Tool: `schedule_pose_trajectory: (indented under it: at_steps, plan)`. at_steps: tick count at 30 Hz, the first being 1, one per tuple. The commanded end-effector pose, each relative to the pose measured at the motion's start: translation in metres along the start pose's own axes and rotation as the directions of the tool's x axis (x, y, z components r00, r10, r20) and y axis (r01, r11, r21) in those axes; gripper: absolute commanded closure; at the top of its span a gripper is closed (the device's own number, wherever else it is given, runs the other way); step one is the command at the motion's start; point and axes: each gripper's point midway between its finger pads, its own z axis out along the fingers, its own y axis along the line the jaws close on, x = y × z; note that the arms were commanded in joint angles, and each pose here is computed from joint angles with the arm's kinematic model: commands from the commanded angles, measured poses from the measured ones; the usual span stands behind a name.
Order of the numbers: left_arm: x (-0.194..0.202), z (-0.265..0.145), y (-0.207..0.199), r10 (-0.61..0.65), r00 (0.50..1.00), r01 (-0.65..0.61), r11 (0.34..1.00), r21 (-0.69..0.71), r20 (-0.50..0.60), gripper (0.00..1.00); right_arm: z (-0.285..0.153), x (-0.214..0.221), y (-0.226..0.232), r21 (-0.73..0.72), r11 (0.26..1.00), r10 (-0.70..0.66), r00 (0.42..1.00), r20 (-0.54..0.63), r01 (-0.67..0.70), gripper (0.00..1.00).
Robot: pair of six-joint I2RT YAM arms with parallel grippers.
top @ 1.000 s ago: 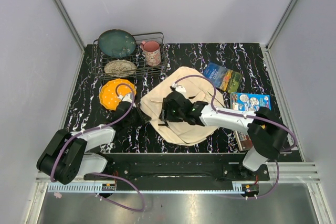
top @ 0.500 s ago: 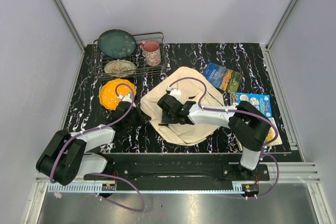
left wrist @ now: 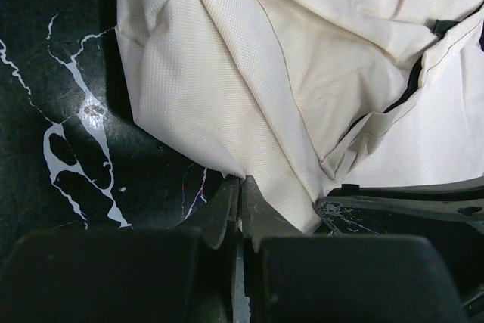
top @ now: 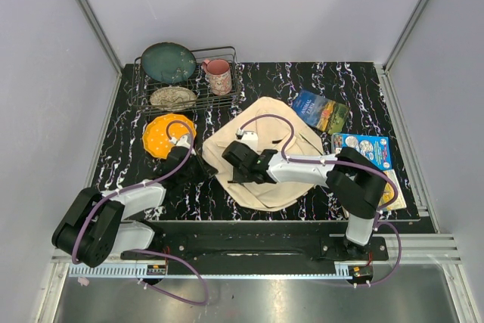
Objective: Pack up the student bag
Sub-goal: Unzip the student bag at the center of the board.
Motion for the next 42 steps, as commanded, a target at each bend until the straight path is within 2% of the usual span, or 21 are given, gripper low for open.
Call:
schedule_pose_trajectory:
  at_steps: [1,3,5,6,13,19,23,27,36,39,40,41,42]
  plan:
    - [-0.01,-0.003,-0.017,0.004,0.999,-0.007,0.998,0.062,0.045,1.0,-0.005,0.002,-0.003,0.043,0.999,-0.002,1.0,0.005,0.002,0.77]
    - [-0.01,-0.003,-0.015,0.001,0.999,-0.003,0.998,0.058,0.045,1.0,-0.007,0.004,-0.004,0.046,0.999,0.0,1.0,0.003,0.0,0.81]
    - [-0.01,-0.004,-0.015,-0.001,0.999,-0.002,0.998,0.058,0.048,1.0,-0.01,0.005,-0.008,0.063,0.998,-0.005,1.0,0.009,0.004,0.9]
    - [-0.01,-0.004,-0.015,-0.002,0.999,0.0,0.998,0.056,0.05,1.0,-0.011,0.004,-0.01,0.072,0.997,-0.005,1.0,0.018,0.003,1.0]
    - [-0.009,-0.005,-0.01,-0.004,0.999,0.002,0.999,0.04,0.052,1.0,-0.034,-0.009,-0.025,0.096,0.995,-0.008,0.997,0.078,0.0,1.0]
    - [-0.016,-0.005,0.0,-0.027,0.994,0.029,1.0,-0.012,0.103,1.0,-0.048,-0.006,-0.047,0.109,0.993,0.022,0.994,0.11,-0.034,1.0]
    - [-0.022,-0.004,0.003,-0.024,0.993,0.028,0.999,-0.04,0.111,1.0,-0.056,0.001,-0.043,-0.01,1.0,-0.026,0.992,0.121,0.028,1.0]
    - [-0.025,-0.001,0.009,-0.028,0.994,0.036,0.997,-0.075,0.105,1.0,-0.074,0.002,-0.032,-0.168,0.985,-0.006,0.988,0.157,0.033,1.0]
    - [-0.053,0.002,0.017,-0.017,0.992,0.031,0.994,-0.105,0.127,1.0,-0.09,0.017,-0.063,-0.176,0.984,-0.009,0.986,0.167,0.039,1.0]
    - [-0.058,0.002,0.005,0.034,0.994,-0.028,0.998,-0.053,0.103,1.0,-0.092,0.021,-0.067,-0.183,0.982,-0.004,0.986,0.168,0.035,1.0]
    - [-0.057,0.001,-0.007,0.072,0.994,-0.072,0.997,0.002,0.082,1.0,-0.093,0.02,-0.065,-0.192,0.981,-0.005,0.986,0.169,0.037,1.0]
    - [-0.056,0.0,-0.013,0.091,0.993,-0.094,0.995,0.033,0.071,0.95,-0.093,0.019,-0.062,-0.201,0.979,-0.011,0.986,0.167,0.045,1.0]
    - [-0.055,-0.002,-0.02,0.109,0.992,-0.114,0.991,0.068,0.066,0.66,-0.091,0.02,-0.059,-0.206,0.977,-0.013,0.987,0.161,0.046,1.0]
